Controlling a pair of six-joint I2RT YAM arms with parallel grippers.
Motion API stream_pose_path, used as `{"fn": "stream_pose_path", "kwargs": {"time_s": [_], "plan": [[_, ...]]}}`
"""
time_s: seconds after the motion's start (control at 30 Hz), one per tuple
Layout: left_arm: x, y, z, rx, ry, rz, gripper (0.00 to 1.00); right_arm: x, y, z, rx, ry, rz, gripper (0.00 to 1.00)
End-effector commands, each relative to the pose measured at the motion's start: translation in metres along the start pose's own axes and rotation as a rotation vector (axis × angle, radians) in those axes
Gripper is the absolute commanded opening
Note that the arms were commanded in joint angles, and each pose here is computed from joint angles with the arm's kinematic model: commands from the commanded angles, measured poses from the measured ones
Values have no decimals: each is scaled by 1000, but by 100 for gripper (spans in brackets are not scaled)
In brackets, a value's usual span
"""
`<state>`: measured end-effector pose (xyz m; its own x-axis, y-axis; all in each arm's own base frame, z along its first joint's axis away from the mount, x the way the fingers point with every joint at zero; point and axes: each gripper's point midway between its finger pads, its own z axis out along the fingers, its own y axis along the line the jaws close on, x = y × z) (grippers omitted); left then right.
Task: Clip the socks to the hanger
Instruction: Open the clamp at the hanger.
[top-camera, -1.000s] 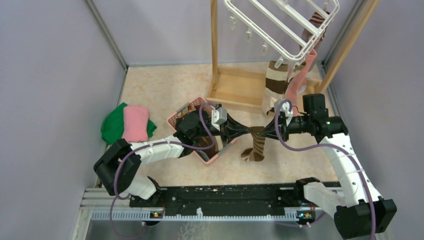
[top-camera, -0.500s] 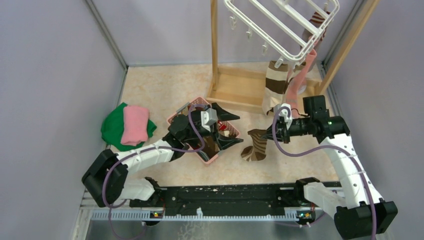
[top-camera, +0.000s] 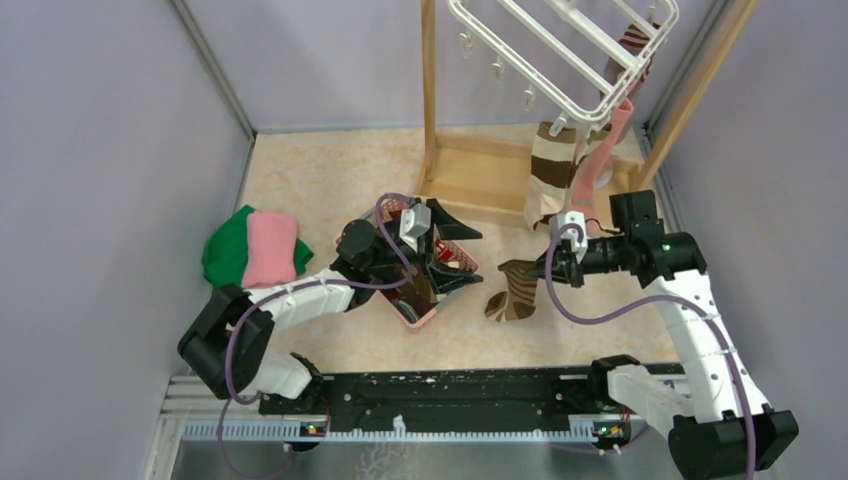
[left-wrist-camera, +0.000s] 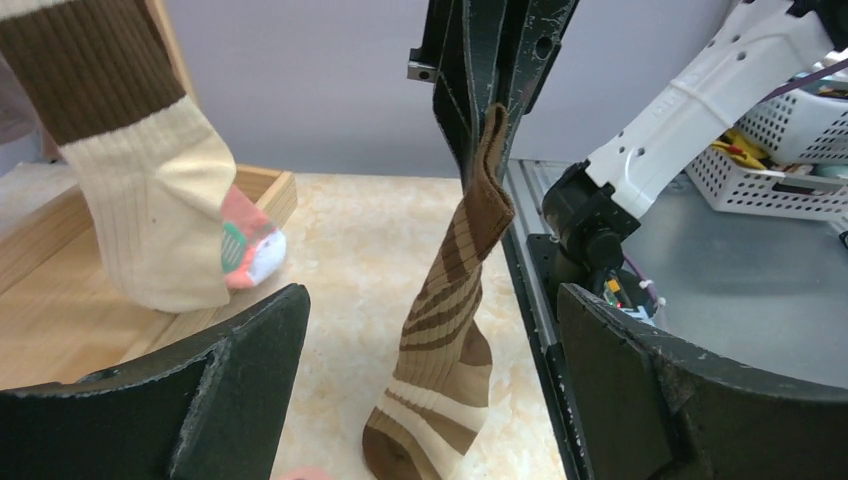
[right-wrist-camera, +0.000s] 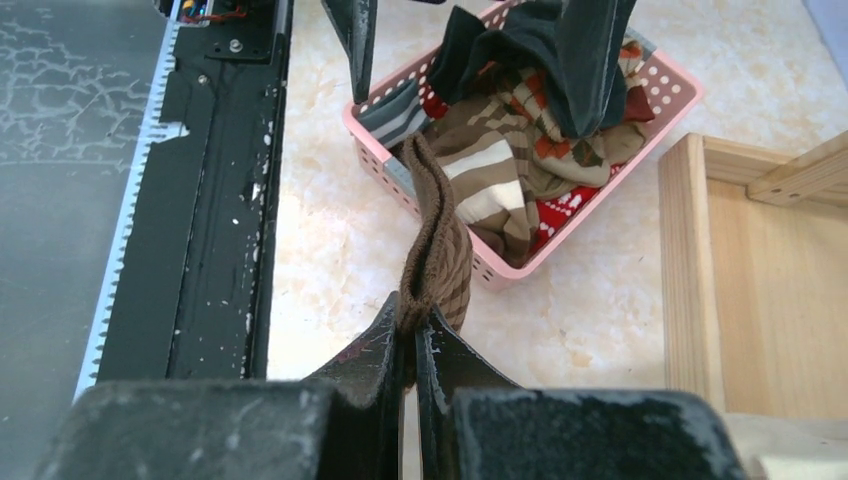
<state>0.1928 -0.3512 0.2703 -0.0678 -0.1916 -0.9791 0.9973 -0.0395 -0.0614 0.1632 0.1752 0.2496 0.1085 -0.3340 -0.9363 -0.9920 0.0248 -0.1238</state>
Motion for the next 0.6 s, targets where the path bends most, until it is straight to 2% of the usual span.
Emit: {"fn": "stream_pose_path", "kwargs": {"time_s": [0.0,0.13,0.27,0.4,0.57], "plan": [[-53,-16,6,109,-143,99,99,-33,-10,-10,33,-45,-42,0],[-84,-8,3,79,-227,107,99,-55,-23,-23,65,-42,-13,0],[-108,27,1,-47,-263,87,99,-70,-39,-39,112,-82,37,0],[-125,60,-5,-127,-325,29,99,-66,-47,-41,136,-76,77,0],[-136,76,5,3,-330,18,96,-58,-48,-37,160,-100,77,0]]}}
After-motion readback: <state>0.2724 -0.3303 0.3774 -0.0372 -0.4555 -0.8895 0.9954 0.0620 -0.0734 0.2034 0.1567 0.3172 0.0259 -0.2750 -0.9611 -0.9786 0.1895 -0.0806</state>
